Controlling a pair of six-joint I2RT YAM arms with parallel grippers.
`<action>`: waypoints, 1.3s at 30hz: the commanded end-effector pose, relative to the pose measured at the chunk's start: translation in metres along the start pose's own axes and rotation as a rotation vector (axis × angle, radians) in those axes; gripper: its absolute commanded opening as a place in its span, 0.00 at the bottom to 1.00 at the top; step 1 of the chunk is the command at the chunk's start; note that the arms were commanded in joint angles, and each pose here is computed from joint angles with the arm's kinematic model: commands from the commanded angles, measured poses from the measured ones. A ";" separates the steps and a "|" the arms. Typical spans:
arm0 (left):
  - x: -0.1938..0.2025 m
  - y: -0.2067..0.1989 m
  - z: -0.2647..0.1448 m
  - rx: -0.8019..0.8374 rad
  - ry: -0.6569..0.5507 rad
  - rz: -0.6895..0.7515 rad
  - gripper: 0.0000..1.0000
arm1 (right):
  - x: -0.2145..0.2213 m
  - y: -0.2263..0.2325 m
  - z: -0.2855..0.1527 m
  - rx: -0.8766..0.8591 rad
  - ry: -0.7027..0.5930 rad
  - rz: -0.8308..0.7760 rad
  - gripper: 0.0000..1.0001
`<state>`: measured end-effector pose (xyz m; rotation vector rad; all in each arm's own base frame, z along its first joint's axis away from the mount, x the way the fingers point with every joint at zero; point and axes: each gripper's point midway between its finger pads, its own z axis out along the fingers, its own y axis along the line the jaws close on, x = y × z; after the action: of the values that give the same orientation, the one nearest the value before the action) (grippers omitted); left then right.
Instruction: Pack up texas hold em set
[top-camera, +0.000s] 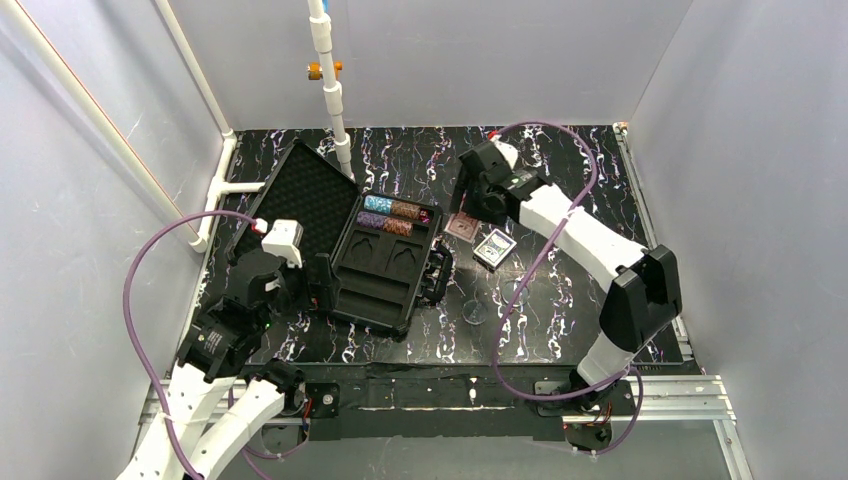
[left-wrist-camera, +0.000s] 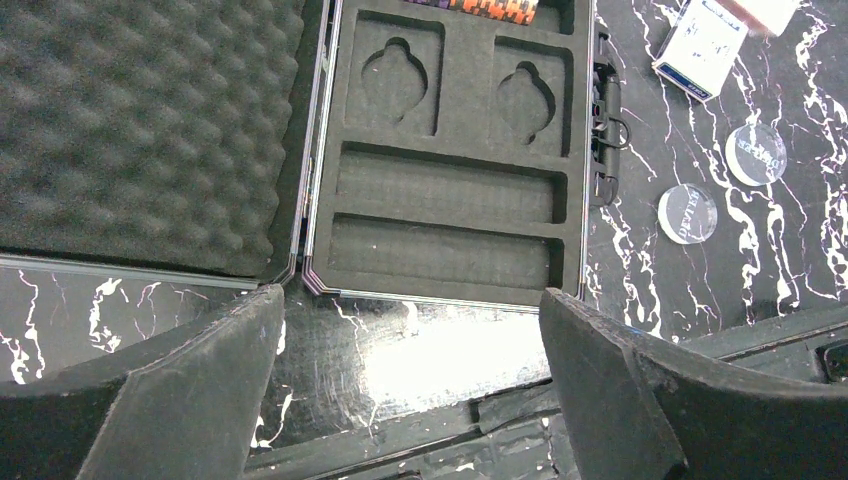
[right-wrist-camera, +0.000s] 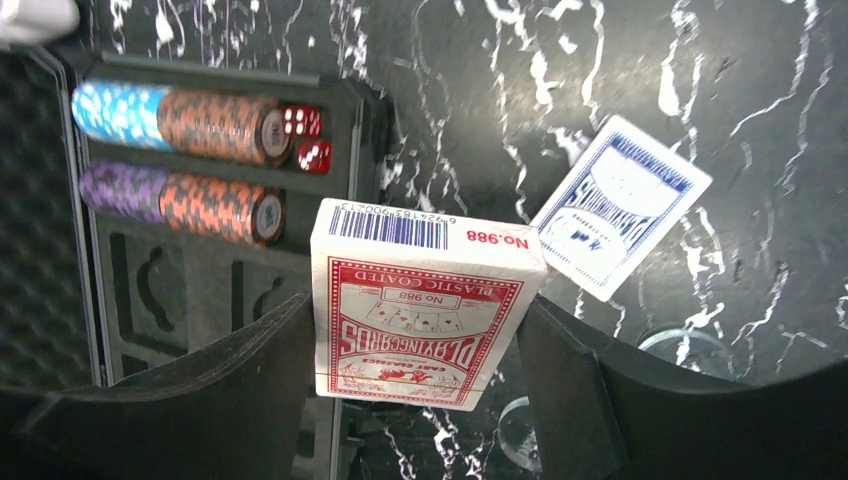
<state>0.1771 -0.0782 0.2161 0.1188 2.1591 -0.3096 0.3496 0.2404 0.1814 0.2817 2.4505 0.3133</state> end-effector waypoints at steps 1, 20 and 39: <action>0.002 0.004 -0.002 -0.012 -0.002 0.013 0.99 | 0.006 0.033 -0.011 -0.025 -0.045 0.012 0.29; -0.010 0.025 -0.012 -0.128 -0.095 -0.043 0.99 | 0.095 0.104 -0.017 -0.078 0.018 -0.071 0.27; -0.008 0.026 -0.014 -0.129 -0.107 -0.040 0.99 | 0.091 0.123 0.020 -0.030 -0.063 -0.159 0.27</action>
<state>0.1766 -0.0524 0.2278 -0.0069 2.0638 -0.2173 0.2856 0.3736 0.1214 0.0548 2.4943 0.2377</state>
